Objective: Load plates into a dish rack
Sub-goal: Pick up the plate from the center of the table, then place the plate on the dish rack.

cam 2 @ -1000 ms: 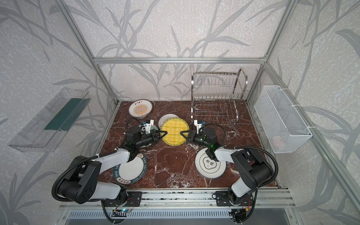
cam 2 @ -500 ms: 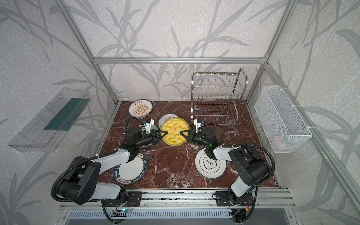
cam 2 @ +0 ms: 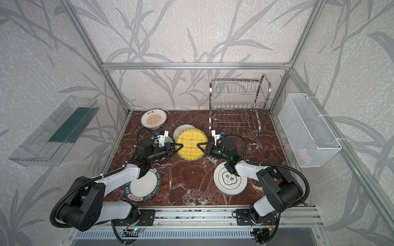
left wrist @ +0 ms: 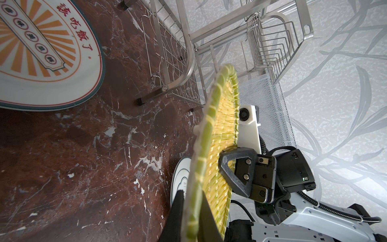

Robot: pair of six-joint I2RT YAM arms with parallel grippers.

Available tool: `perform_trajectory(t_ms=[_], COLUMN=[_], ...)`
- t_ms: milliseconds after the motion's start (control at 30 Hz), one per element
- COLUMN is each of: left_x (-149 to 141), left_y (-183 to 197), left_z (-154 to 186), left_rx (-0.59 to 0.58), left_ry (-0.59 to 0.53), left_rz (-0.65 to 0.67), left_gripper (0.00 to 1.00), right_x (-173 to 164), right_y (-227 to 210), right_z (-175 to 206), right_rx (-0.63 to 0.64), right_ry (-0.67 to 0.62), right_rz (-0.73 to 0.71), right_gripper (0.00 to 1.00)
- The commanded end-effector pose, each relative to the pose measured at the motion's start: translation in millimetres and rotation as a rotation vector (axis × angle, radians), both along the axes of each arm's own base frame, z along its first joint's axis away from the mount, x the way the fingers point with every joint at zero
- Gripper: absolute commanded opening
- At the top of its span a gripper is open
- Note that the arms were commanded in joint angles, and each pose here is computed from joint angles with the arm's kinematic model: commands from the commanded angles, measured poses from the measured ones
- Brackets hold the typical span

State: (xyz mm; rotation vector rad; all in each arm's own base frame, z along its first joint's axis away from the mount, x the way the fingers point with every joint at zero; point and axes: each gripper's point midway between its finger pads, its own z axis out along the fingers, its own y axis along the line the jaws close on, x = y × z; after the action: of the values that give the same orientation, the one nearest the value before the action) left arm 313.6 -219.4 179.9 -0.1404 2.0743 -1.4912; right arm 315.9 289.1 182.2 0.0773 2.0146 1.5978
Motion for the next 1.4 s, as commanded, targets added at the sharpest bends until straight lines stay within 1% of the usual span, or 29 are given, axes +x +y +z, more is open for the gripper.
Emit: perform_trajectory(t_ms=[0,67,133,233,333,367,433,567,767,833,900,1000,1100,1267,1367], left_x=[-0.3,-1.2,-2.3,-4.3,-6.4,-6.8,-7.2,-8.2,-9.1,-8.0,-6.8,-8.2,-10.1,-11.1,-10.6], left_y=[0.2,1.2,2.7,6.1,9.3,10.7,13.7,23.7,43.6,56.4,69.0,83.5,90.7,93.1,97.9], left_z=[10.0,9.7,9.7,9.1,10.2,11.0,13.6,18.4,17.0,18.1,22.2,27.3,27.7,24.4,26.4], left_rx=[0.028,0.040,0.058,0.091,0.123,0.133,0.150,0.198,0.351,0.420,0.469,0.535,0.579,0.592,0.601], left_ry=[-0.027,-0.025,-0.023,-0.025,-0.028,-0.029,-0.040,-0.065,-0.062,-0.073,-0.092,-0.113,-0.118,-0.116,-0.126], left_rz=[-0.002,-0.001,0.002,0.010,0.017,0.022,0.033,0.071,0.124,0.179,0.236,0.292,0.309,0.314,0.345], left_gripper=[0.18,0.25,0.34,0.44,0.50,0.51,0.52,0.52,0.52,0.50,0.50,0.49,0.50,0.50,0.49], right_x=[-1.3,-1.5,-1.7,-0.8,-2.0,-3.0,-5.2,-11.7,-10.6,-8.5,-7.0,-5.1,-3.0,-4.9,-9.4], right_y=[1.8,2.7,1.3,-2.6,-8.0,-10.5,-13.8,-18.9,-34.9,-43.3,-51.1,-64.2,-80.9,-104.8,-114.6], right_z=[25.8,26.5,25.2,23.7,25.4,21.9,23.2,32.9,43.2,49.2,59.1,78.4,103.2,146.5,172.0], right_rx=[0.027,0.025,0.016,-0.020,-0.061,-0.088,-0.126,-0.155,-0.169,-0.176,-0.180,-0.198,-0.209,-0.217,-0.183], right_ry=[-0.118,-0.117,-0.117,-0.112,-0.135,-0.117,-0.120,-0.154,-0.186,-0.203,-0.228,-0.273,-0.325,-0.408,-0.445], right_rz=[0.019,0.023,0.017,-0.007,-0.026,-0.031,-0.034,-0.023,-0.053,-0.074,-0.089,-0.109,-0.137,-0.160,-0.112], right_gripper=[0.00,0.00,0.00,0.00,0.00,0.00,0.00,0.00,0.00,0.00,0.00,0.00,0.00,0.00,0.00])
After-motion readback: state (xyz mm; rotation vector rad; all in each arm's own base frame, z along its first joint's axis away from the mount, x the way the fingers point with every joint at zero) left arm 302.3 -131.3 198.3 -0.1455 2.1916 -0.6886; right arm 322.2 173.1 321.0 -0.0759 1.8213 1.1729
